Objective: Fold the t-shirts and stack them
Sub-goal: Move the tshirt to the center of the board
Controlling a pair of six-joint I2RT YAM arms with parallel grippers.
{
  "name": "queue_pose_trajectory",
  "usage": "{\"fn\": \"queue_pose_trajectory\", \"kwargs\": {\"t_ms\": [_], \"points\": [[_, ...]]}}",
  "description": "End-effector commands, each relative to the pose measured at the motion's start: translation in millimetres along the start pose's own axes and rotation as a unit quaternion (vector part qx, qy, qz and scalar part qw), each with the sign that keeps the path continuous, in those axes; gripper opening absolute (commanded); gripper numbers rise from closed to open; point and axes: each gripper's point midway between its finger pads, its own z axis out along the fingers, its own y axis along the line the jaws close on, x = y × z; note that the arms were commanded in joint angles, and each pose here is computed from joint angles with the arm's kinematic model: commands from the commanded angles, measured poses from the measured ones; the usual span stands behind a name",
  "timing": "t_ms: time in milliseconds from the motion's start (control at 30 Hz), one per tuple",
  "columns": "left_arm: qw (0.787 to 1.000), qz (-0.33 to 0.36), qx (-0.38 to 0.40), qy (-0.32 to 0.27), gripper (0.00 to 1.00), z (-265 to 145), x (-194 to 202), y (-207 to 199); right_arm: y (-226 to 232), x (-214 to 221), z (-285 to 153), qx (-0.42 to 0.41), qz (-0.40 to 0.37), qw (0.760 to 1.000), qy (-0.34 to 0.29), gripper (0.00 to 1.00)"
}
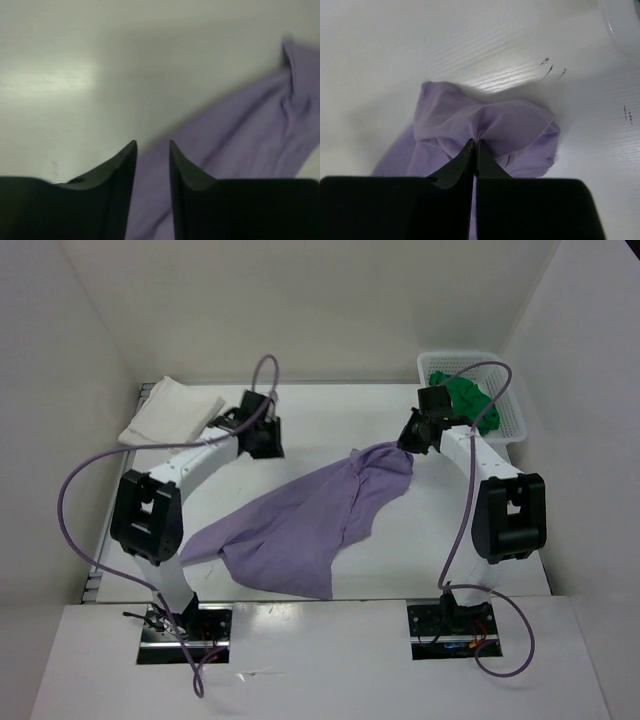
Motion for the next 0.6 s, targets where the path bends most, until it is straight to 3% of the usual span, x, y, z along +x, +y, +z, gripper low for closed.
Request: {"fn": "queue_pose_trajectory", "kwargs": {"t_ms": [0, 33, 167, 333, 433, 567], "points": [[0.988, 0.116, 0.051, 0.084, 0.43, -38, 104, -65, 1, -9, 2, 0.006, -0.004, 1.000, -0.017, 0.01], [0.986, 0.124, 0.035, 0.109, 0.52, -43, 137, -57, 3, -12, 4, 0.006, -0.004, 1.000, -0.017, 0.01], [0.976, 0.140, 0.067, 0.154, 0.63, -73, 203, -83, 8, -13, 13, -0.003, -0.009, 1.000, -0.010, 0.01], [0.960, 0.180, 0.108, 0.185, 0.62, -93, 249, -123, 7, -10, 24, -0.009, -0.006, 1.000, 0.000, 0.01], [0.948, 0.192, 0.109, 0.230, 0.58, -86, 281, -122, 5, -8, 26, -0.015, 0.004, 1.000, 0.009, 0.01], [0.935, 0.195, 0.123, 0.269, 0.61, -83, 311, -121, -4, -16, 29, -0.019, 0.023, 1.000, 0.010, 0.01]]}}
